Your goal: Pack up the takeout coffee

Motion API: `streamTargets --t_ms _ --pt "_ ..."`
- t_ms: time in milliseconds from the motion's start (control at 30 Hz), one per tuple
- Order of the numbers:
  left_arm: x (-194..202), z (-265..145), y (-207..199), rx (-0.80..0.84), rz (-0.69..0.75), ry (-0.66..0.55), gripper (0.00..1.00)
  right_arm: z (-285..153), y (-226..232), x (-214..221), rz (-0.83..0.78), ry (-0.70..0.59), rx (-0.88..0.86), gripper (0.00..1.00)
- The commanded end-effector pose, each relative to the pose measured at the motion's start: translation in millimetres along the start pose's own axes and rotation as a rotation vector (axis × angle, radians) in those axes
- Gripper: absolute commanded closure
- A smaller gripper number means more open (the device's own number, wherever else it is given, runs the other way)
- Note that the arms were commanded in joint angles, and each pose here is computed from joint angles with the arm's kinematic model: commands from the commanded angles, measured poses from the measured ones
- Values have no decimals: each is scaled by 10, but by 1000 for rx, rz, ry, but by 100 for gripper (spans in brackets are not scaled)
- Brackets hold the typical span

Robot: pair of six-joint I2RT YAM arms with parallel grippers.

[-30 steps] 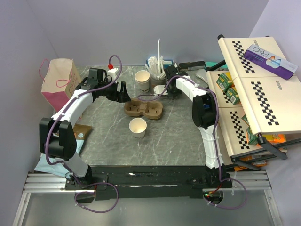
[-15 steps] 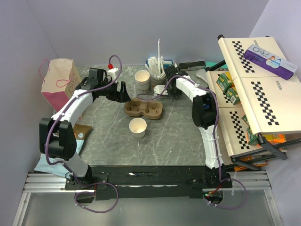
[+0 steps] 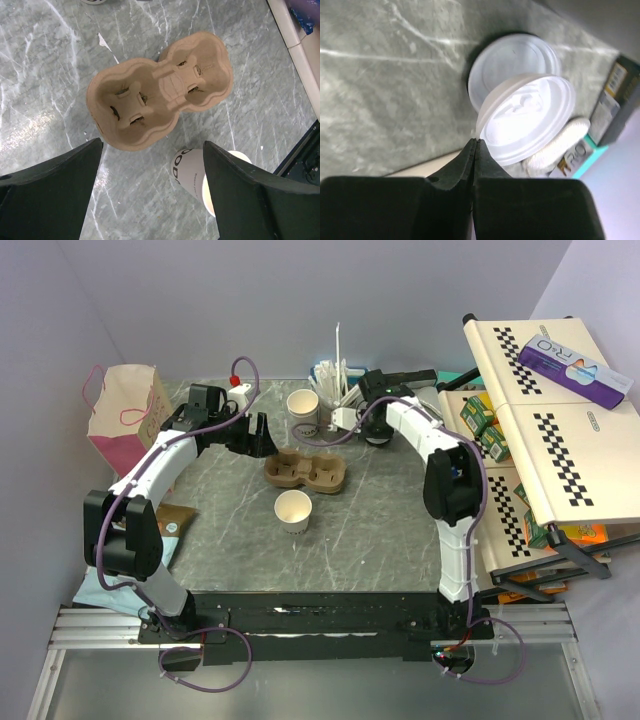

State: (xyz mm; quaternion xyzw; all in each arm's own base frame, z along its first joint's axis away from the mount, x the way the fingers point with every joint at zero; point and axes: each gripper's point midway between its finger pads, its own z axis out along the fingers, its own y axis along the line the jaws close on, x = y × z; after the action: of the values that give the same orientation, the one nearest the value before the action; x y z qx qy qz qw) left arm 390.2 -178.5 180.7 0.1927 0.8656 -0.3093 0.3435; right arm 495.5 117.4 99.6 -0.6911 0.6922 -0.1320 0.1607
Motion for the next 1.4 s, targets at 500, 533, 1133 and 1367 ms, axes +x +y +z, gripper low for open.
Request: streamTargets --t_ms 500,533,1133,1367 --pt "-235 -528 -723 163 389 -191 13 -2088 827 -835 412 -583 -249 100" --pt "-257 -629 -820 161 483 -225 13 -2237 922 -959 447 -655 -315 100" --pt "-101 -704 -2154 232 1419 -345 12 -2902 1605 -1609 370 -845 -607 100" --pt "-122 -640 -2235 222 1506 -337 17 -2935 1668 -1669 317 -839 -591 100"
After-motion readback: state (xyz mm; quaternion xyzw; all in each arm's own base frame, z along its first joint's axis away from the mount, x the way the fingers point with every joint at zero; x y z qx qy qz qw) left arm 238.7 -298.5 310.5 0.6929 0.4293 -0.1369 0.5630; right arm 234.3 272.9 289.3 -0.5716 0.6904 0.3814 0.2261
